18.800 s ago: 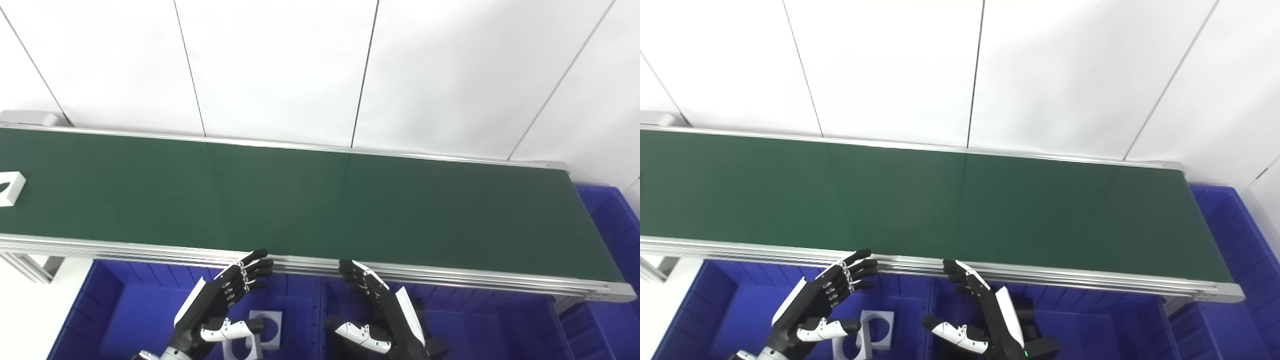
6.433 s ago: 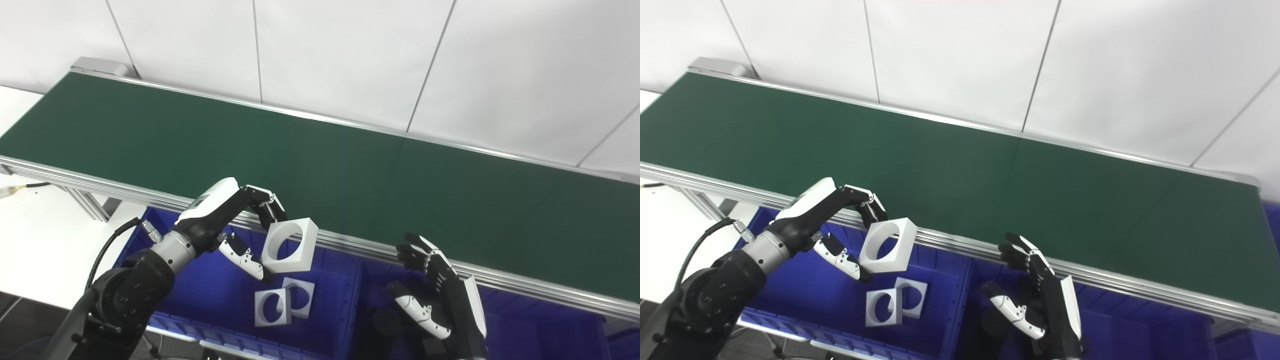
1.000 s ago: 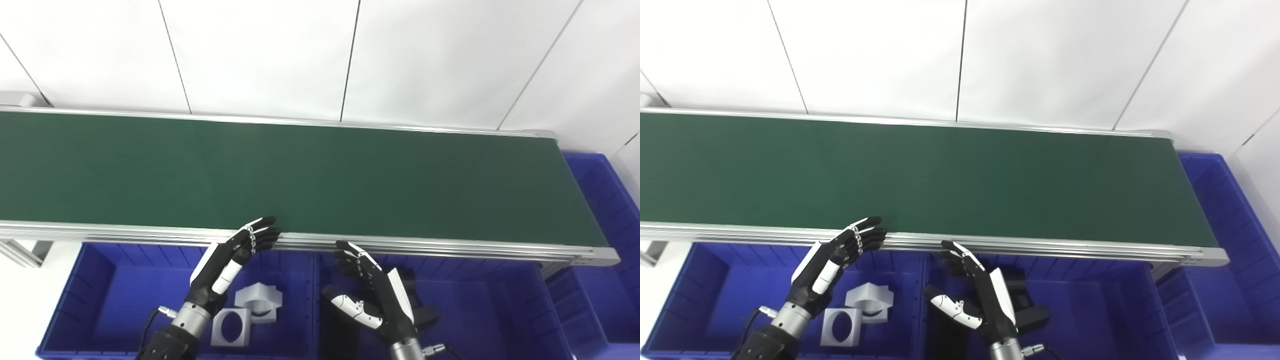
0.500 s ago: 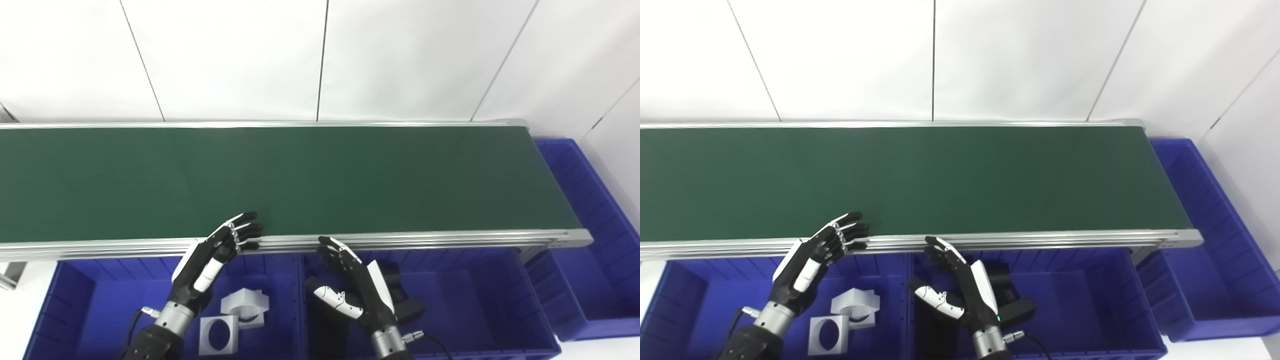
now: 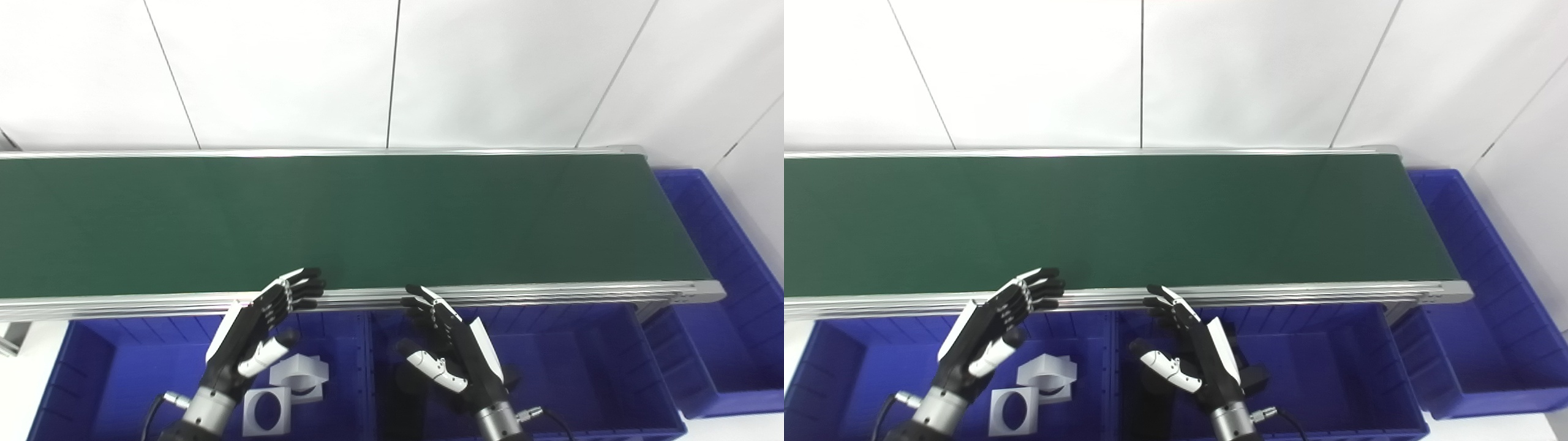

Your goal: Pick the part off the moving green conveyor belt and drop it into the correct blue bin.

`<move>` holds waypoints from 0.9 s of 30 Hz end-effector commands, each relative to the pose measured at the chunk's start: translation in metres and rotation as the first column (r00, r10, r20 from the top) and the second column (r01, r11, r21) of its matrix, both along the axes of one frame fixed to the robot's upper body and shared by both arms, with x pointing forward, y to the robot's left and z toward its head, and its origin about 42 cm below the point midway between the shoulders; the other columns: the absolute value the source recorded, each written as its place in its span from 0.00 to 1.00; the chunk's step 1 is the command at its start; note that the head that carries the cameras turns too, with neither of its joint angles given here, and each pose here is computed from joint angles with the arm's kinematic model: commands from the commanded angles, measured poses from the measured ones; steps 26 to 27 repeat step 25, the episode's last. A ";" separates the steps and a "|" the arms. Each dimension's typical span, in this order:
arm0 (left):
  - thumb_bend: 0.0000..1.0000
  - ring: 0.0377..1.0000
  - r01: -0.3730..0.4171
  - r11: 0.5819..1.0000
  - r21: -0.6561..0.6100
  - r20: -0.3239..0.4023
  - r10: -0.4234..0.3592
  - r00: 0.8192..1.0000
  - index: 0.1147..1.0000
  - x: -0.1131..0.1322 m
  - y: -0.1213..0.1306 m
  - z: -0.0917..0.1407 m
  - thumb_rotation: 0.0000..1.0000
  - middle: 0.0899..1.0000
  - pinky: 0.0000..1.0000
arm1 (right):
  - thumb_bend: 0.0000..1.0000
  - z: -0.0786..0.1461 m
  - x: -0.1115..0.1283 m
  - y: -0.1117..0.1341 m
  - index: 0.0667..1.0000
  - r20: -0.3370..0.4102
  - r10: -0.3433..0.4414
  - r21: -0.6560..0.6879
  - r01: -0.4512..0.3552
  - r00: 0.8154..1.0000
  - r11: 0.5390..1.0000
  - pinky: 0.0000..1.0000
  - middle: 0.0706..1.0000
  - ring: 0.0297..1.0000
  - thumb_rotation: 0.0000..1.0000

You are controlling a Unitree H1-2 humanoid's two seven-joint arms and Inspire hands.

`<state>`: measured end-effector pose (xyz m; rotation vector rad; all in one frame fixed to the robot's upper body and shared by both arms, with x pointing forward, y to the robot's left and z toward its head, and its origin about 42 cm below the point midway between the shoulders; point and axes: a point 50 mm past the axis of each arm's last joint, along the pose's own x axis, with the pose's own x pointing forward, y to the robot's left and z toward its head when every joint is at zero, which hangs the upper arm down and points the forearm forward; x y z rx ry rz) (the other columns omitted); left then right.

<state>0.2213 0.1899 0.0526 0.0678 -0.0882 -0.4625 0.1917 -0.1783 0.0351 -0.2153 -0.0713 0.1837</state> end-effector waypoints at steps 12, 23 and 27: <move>0.84 0.82 0.008 1.000 0.022 -0.020 -0.008 1.000 0.84 -0.027 0.004 0.004 0.69 0.84 0.80 | 0.61 0.022 0.001 -0.007 0.84 0.079 0.030 0.073 -0.036 0.996 0.997 0.71 0.77 0.74 0.59; 0.85 0.82 -0.019 1.000 -0.004 -0.050 0.019 0.999 0.86 -0.034 -0.001 -0.001 0.68 0.84 0.79 | 0.61 0.028 0.005 -0.011 0.83 0.105 0.055 0.075 -0.063 0.993 0.995 0.70 0.76 0.74 0.61; 0.85 0.82 -0.027 1.000 -0.008 -0.046 0.027 0.999 0.86 -0.032 -0.002 -0.002 0.66 0.83 0.78 | 0.61 0.028 0.005 -0.011 0.83 0.101 0.059 0.077 -0.067 0.993 0.995 0.70 0.76 0.74 0.60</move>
